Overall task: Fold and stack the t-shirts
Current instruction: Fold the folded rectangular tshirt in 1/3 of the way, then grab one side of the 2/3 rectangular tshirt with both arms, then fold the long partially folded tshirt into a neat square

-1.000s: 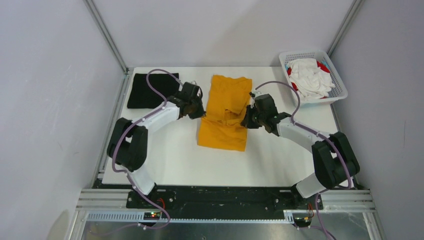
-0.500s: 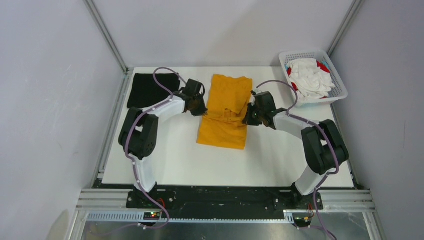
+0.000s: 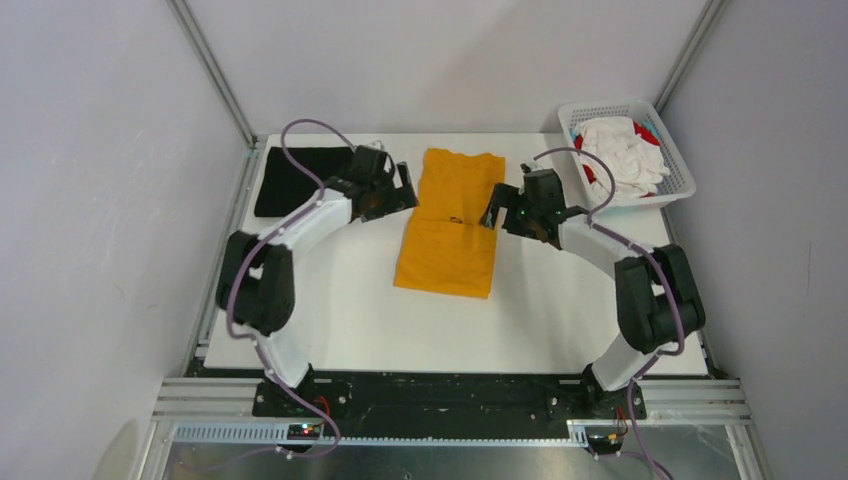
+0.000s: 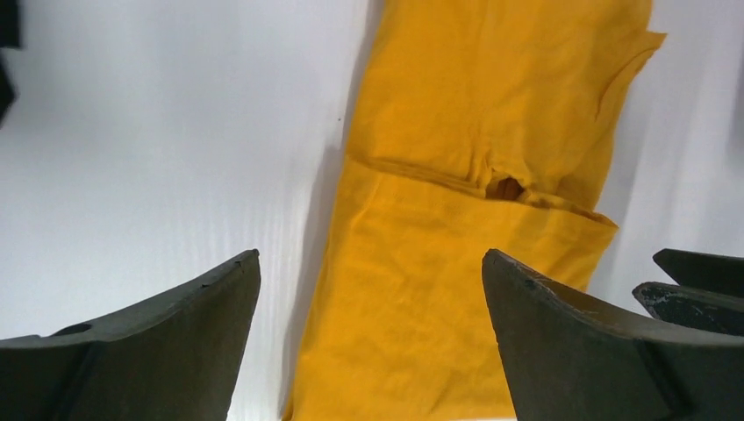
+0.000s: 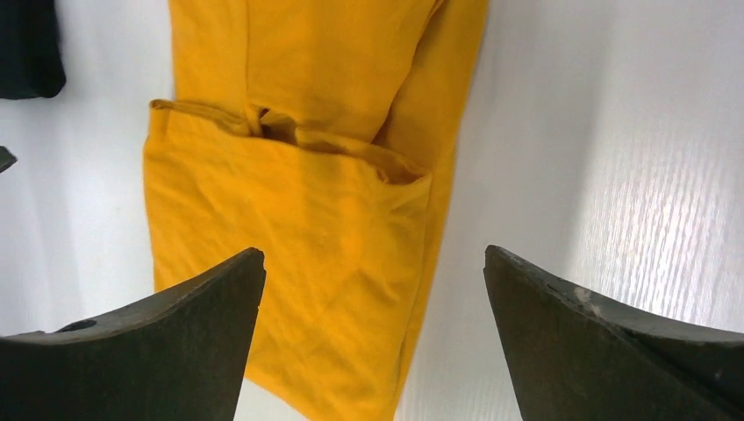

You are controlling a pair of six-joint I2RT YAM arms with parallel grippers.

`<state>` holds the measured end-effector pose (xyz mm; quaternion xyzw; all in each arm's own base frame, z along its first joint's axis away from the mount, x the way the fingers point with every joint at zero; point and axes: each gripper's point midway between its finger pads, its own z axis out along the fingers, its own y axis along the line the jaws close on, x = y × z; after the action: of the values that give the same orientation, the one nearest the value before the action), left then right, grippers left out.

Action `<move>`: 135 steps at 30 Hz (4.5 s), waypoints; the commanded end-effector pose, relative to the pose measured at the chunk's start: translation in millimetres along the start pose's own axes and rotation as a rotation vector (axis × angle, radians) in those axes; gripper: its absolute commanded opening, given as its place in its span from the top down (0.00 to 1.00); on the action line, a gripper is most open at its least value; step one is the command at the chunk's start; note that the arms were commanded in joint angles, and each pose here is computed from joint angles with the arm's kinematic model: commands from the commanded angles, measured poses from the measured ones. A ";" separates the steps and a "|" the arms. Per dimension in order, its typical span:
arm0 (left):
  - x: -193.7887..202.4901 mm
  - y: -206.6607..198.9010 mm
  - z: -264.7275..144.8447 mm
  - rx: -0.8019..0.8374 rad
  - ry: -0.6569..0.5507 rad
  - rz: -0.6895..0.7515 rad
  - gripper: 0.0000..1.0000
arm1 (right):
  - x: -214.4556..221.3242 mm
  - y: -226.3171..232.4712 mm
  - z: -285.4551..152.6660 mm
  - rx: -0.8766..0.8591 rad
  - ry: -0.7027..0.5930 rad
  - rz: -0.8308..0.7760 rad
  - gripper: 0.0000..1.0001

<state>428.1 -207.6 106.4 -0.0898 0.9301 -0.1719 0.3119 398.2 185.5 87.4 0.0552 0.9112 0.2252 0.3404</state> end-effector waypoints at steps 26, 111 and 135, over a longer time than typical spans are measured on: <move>183.5 58.8 -37.7 0.026 0.263 -0.108 0.60 | 127.8 5.2 -61.6 0.001 0.085 0.053 0.01; 124.6 -37.0 -193.4 0.178 -0.328 0.068 1.00 | 124.0 50.5 -207.4 -0.194 0.001 -0.141 1.00; -6.9 -56.7 -114.4 0.047 -0.305 0.134 1.00 | 5.9 39.2 -149.8 -0.253 -0.061 0.101 1.00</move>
<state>336.8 -233.5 206.3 -0.0600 0.8771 -0.1669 0.4463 273.4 170.8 187.5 0.0687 0.8724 0.3465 0.3378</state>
